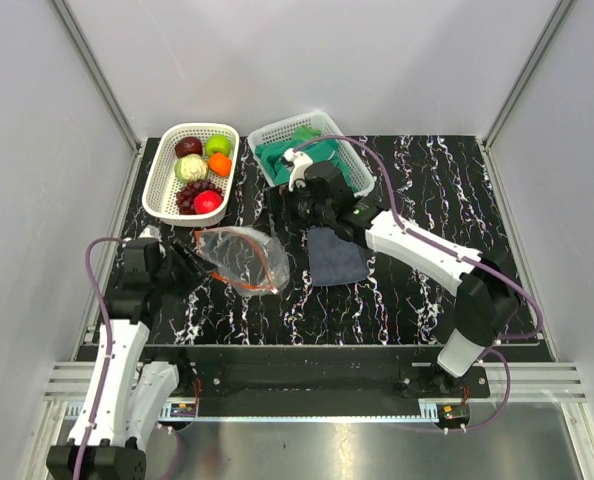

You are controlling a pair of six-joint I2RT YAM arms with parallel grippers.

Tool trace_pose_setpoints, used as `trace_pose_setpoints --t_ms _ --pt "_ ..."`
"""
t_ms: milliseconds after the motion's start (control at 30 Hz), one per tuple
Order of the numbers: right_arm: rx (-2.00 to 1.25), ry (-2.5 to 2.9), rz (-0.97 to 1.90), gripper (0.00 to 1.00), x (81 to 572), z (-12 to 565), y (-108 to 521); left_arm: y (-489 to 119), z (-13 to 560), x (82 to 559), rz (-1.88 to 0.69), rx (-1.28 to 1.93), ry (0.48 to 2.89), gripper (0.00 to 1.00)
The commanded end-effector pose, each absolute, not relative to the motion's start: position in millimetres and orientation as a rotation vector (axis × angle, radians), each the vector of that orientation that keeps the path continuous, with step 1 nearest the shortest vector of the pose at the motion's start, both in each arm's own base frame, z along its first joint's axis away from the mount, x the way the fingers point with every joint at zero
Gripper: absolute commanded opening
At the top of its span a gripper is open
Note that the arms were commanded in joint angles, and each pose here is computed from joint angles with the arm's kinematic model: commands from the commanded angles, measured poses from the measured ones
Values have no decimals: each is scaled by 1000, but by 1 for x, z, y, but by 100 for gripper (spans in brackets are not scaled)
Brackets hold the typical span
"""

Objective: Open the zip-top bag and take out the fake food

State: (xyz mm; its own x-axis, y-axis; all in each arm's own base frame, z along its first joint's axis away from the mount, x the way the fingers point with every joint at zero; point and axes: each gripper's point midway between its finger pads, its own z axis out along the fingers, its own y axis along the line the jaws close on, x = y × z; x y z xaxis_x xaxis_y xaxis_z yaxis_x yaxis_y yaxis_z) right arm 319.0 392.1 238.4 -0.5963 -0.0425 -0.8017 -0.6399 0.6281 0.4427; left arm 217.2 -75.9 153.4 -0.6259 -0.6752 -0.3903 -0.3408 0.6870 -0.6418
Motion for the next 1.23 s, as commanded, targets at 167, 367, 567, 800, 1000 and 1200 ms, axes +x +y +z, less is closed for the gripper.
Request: trace_pose_setpoints --t_ms 167,367,567,800,1000,1200 --pt "-762 2087 1192 97 236 224 455 -31 225 170 -486 -830 1962 79" --pt "-739 2178 1251 92 225 188 487 -33 256 149 -512 -685 1849 79" --pt "-708 2128 1197 97 235 207 481 -69 248 156 -694 -537 1953 78" --pt "-510 2166 943 100 250 209 412 -115 243 172 -1015 -380 1969 79" --pt "-182 2210 775 100 229 179 316 -137 245 187 -1215 -330 1891 84" --pt "-3 2140 899 100 197 183 268 -193 258 185 -1392 -58 1859 92"
